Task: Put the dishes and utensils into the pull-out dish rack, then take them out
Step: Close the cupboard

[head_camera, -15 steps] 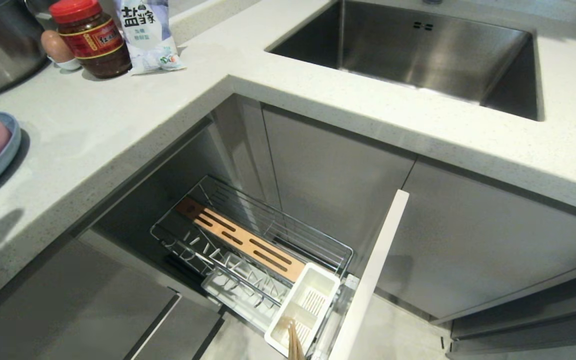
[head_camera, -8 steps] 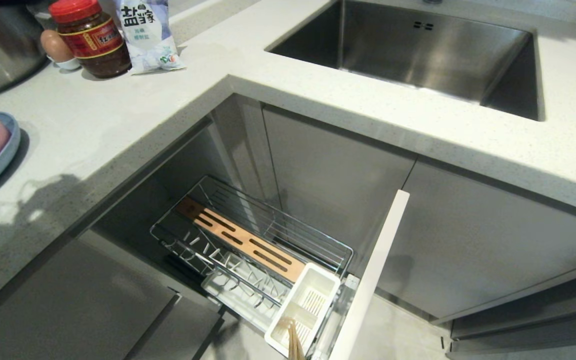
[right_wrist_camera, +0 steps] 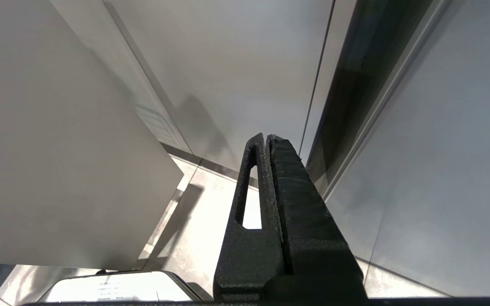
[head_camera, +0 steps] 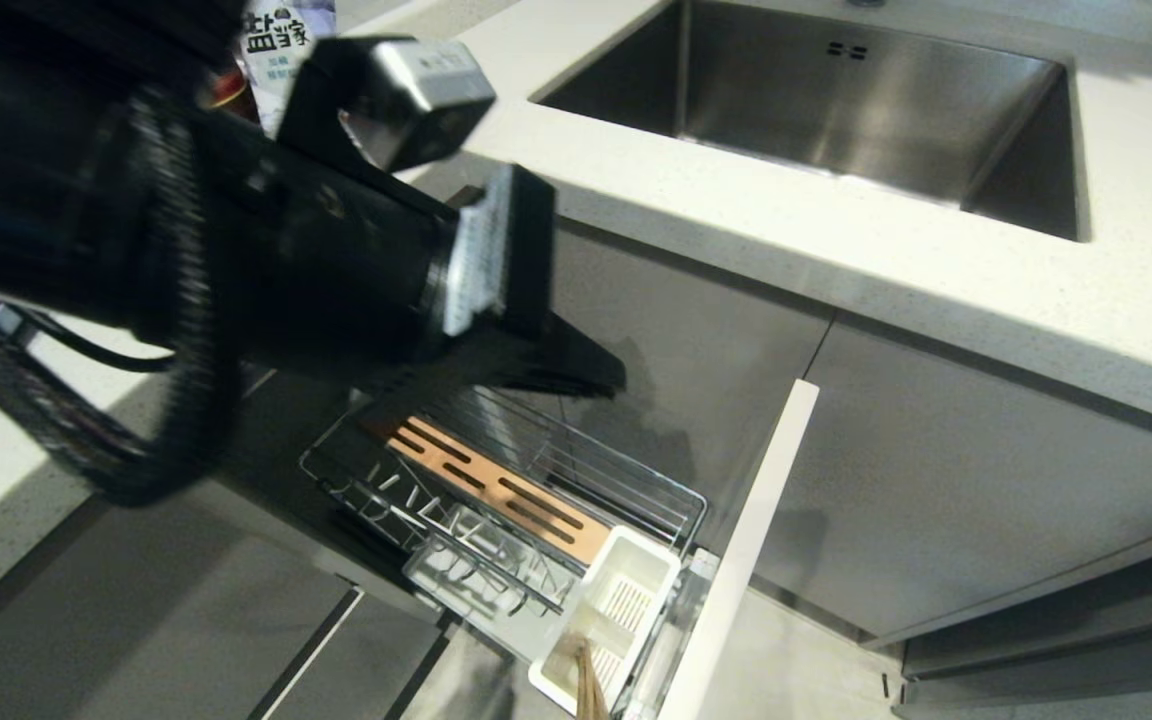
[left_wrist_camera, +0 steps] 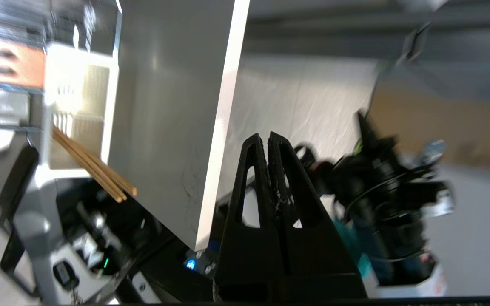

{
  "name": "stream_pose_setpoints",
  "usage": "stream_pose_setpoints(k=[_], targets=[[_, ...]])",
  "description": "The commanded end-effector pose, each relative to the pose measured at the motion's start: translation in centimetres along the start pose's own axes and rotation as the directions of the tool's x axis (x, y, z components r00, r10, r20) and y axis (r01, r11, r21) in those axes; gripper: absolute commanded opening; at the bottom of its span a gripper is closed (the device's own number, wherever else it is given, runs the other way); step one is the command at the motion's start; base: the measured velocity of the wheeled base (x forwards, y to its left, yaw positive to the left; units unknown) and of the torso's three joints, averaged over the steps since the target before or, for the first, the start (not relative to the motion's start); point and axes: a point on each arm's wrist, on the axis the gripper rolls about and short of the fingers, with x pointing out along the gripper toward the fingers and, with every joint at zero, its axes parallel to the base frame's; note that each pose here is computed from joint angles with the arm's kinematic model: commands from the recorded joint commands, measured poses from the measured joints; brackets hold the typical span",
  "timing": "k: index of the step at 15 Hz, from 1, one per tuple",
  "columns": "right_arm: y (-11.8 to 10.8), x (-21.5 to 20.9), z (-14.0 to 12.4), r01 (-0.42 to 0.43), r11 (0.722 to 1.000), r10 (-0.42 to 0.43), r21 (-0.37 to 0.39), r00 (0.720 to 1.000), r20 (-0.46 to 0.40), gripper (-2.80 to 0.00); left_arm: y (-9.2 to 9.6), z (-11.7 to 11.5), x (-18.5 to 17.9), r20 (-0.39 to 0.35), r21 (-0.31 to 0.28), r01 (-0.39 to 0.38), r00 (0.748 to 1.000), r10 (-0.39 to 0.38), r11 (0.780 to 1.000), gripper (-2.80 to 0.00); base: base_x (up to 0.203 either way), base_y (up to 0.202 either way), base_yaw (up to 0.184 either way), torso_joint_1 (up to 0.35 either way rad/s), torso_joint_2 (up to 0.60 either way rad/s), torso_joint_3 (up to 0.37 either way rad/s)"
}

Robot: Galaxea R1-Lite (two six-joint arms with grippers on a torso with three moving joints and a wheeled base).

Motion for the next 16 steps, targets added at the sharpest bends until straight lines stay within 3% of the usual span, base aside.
stream_pose_setpoints(k=[1, 8, 16], targets=[[0.0, 0.0, 0.0, 0.000, 1.000, 0.000, 0.001, 1.000, 0.005, -2.80, -0.4, -1.1, 6.3, -0.154, 0.020, -0.066, 0.986, 0.069, 0.998, -2.80, 0.000, 0.000, 0.000, 0.000, 0.00, 0.000], [0.0, 0.0, 0.0, 0.000, 1.000, 0.000, 0.001, 1.000, 0.005, -2.80, -1.9, -3.8, 11.7, -0.315, 0.064, -0.088, 0.943, 0.104, 0.994, -2.80, 0.000, 0.000, 0.000, 0.000, 0.00, 0.000], [0.0, 0.0, 0.0, -0.001, 1.000, 0.001, 0.001, 1.000, 0.005, -2.80, -2.0, -4.9, 13.7, -0.362, 0.085, -0.116, 0.922, 0.139, 0.990, -2.80, 0.000, 0.000, 0.000, 0.000, 0.00, 0.000]])
